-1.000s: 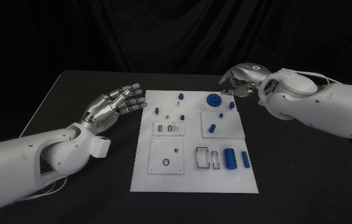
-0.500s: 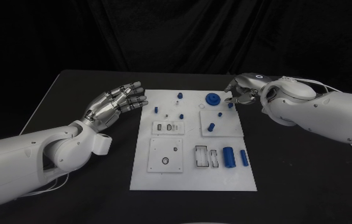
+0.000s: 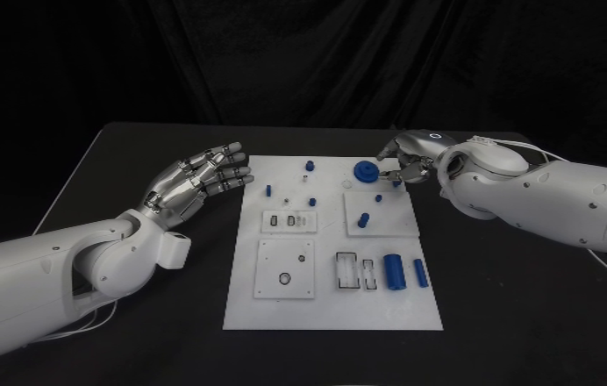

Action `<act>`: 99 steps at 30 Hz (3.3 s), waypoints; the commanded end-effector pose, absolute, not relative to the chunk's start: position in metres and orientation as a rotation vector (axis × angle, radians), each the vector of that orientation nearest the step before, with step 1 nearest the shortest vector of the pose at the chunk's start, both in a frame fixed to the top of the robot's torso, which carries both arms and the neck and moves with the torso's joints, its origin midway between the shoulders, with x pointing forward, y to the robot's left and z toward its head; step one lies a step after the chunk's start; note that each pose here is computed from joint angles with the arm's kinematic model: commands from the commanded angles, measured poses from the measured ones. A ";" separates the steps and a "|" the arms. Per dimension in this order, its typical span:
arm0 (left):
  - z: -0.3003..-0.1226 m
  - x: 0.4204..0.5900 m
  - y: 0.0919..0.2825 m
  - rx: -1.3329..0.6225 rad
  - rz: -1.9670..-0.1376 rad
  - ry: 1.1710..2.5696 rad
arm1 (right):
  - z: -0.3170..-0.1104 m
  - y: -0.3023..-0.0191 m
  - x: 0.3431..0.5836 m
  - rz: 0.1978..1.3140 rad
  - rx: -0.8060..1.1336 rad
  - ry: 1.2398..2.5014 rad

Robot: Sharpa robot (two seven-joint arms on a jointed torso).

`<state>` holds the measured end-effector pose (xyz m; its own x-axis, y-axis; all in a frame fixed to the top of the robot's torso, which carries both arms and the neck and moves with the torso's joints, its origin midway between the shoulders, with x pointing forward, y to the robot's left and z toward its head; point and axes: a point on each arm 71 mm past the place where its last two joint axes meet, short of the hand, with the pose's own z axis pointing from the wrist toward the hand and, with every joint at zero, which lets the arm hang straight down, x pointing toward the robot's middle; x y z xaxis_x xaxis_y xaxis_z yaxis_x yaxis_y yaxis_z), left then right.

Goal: Assemble the parts on the task board

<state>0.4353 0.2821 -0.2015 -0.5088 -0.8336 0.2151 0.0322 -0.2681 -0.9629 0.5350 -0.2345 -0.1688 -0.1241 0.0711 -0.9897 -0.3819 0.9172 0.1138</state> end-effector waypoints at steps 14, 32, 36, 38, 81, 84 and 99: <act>-0.193 0.434 0.283 -0.944 -1.932 1.224 | -0.177 -0.220 0.545 0.381 -0.232 1.635; -0.193 0.435 0.281 -0.945 -1.939 1.231 | -0.189 -0.204 0.549 0.420 -0.254 1.608; -0.194 0.435 0.281 -0.947 -1.938 1.234 | -0.188 -0.203 0.549 0.434 -0.259 1.589; -0.194 0.435 0.281 -0.947 -1.938 1.235 | -0.188 -0.203 0.549 0.438 -0.260 1.582; -0.196 0.438 0.280 -0.956 -1.930 1.256 | -0.164 -0.108 0.527 0.673 -0.417 1.516; -0.197 0.438 0.280 -0.956 -1.930 1.257 | -0.164 -0.102 0.529 0.671 -0.425 1.522; -0.198 0.441 0.276 -0.954 -1.936 1.265 | -0.172 -0.085 0.541 0.640 -0.442 1.567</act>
<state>0.4419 0.2754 -0.2053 -0.5291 -0.8190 0.2219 0.0239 -0.2758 -0.9609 0.5408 -0.0852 -0.1691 -0.0800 0.1162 -0.9900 -0.6286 0.7649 0.1405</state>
